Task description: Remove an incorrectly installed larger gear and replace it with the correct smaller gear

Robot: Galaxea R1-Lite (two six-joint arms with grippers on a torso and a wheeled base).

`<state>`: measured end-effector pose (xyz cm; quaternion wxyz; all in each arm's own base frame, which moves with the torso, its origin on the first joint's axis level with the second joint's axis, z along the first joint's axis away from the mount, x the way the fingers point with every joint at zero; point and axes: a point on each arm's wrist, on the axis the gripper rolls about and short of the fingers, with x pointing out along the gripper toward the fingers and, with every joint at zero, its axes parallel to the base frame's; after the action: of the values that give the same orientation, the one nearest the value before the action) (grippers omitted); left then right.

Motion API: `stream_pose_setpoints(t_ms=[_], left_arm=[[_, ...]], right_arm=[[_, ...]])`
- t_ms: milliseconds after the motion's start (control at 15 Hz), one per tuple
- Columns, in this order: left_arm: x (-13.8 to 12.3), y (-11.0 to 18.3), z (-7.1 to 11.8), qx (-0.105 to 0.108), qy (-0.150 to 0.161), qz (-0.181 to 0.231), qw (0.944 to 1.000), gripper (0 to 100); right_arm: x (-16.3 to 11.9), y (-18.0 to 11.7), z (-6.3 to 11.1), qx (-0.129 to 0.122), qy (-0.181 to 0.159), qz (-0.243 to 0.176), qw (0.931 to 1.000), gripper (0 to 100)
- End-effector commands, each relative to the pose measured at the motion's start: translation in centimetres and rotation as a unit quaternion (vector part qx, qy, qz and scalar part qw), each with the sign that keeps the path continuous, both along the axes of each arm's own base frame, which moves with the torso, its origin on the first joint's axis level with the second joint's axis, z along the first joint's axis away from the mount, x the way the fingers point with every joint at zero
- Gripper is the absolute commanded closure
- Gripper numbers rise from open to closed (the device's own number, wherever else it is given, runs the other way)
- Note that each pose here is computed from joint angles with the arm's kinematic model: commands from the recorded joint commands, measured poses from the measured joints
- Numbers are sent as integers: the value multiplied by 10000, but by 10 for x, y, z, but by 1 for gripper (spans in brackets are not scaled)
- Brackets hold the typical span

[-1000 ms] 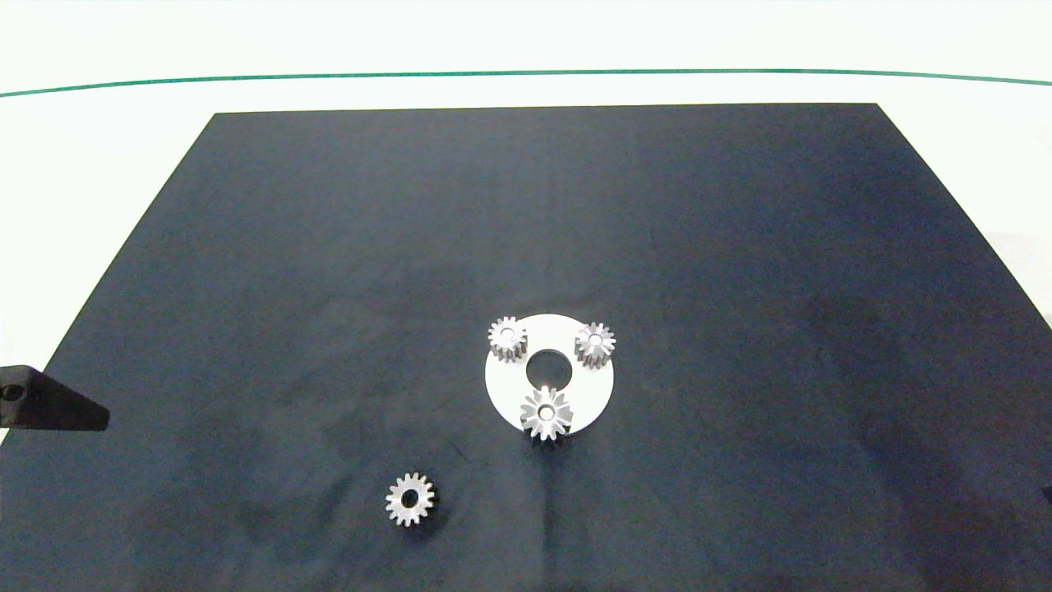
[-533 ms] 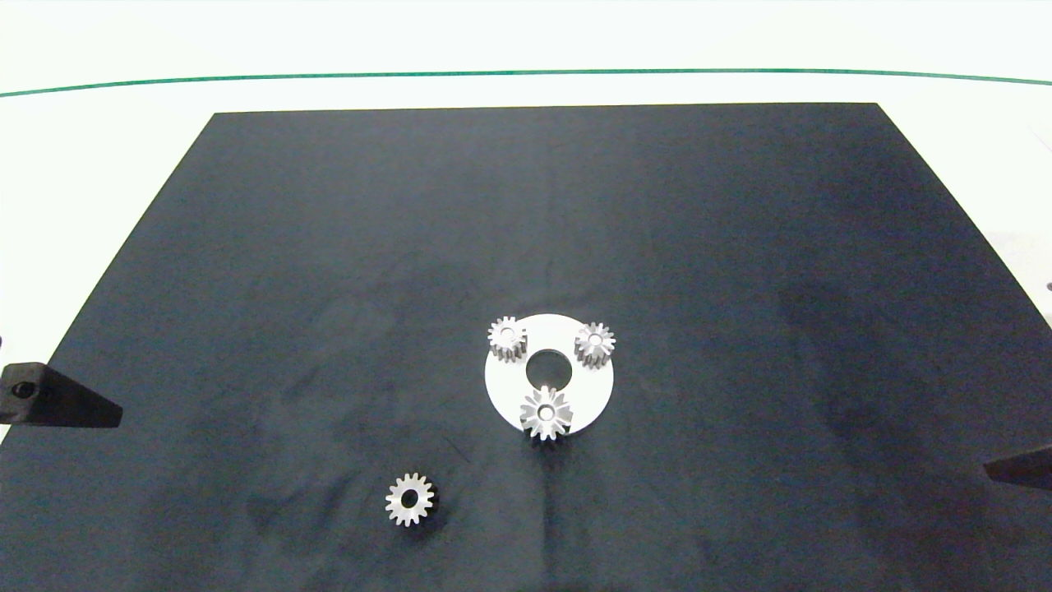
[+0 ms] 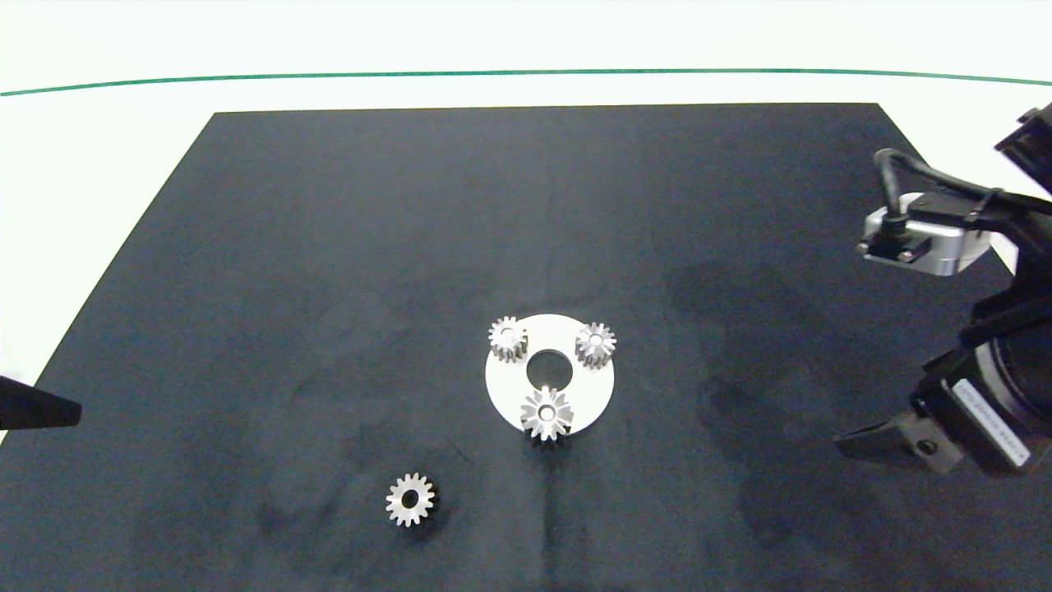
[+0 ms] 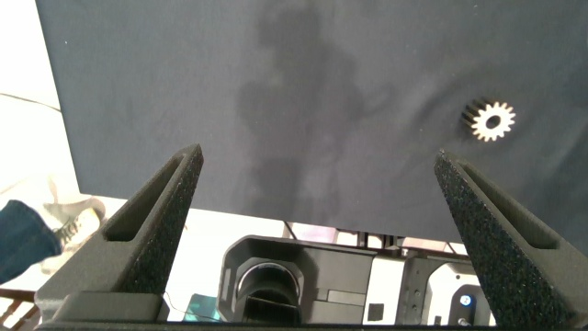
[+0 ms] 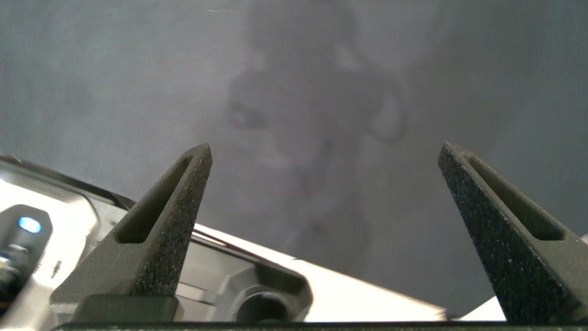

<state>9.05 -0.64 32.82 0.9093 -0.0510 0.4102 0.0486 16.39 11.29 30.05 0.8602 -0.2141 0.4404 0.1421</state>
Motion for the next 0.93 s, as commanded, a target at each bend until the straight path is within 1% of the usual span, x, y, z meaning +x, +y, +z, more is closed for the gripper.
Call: stream_pose_setpoints(t_ms=[67,133,200,267,400,533,667,733,800,867,933], left_arm=[[-9,-1,2,-12,-95,-100,9999,0],[-10,-1,2,-12,-103,-100,9999,0],[-10,-1,2,-14,-118,-100,9999,0],[-12,-1,2,-17,-141,-100,9998,0],[-13,0,3,-18,-156,-100,9998,0],[-14,0,3,-22,-194,-100,9998,0],[-15,0,3,-18,-194,-121,9997,0],[-15,-1,2,-21,-171,-184,9997,0],[-15,-3,2,-22,-164,-268,9995,0],[-16,-3,2,-24,-179,-268,9995,0],[-17,-3,2,-25,-186,-276,9994,0]], right_arm=[[0,57,-21,-649,197,907,9936,0],[2,64,-24,-810,216,1183,9894,0],[8,72,-25,-905,189,1419,9856,0],[15,80,-24,-912,135,1566,9834,0],[27,94,-26,-936,118,1655,9817,0],[42,111,-30,-1029,97,1945,9754,0],[50,124,-31,-795,189,2338,9688,0],[55,130,-32,-681,184,2450,9670,0],[61,136,-36,-651,145,2467,9668,0],[64,140,-38,-669,104,2537,9649,0],[67,143,-41,-768,91,2662,9608,0]])
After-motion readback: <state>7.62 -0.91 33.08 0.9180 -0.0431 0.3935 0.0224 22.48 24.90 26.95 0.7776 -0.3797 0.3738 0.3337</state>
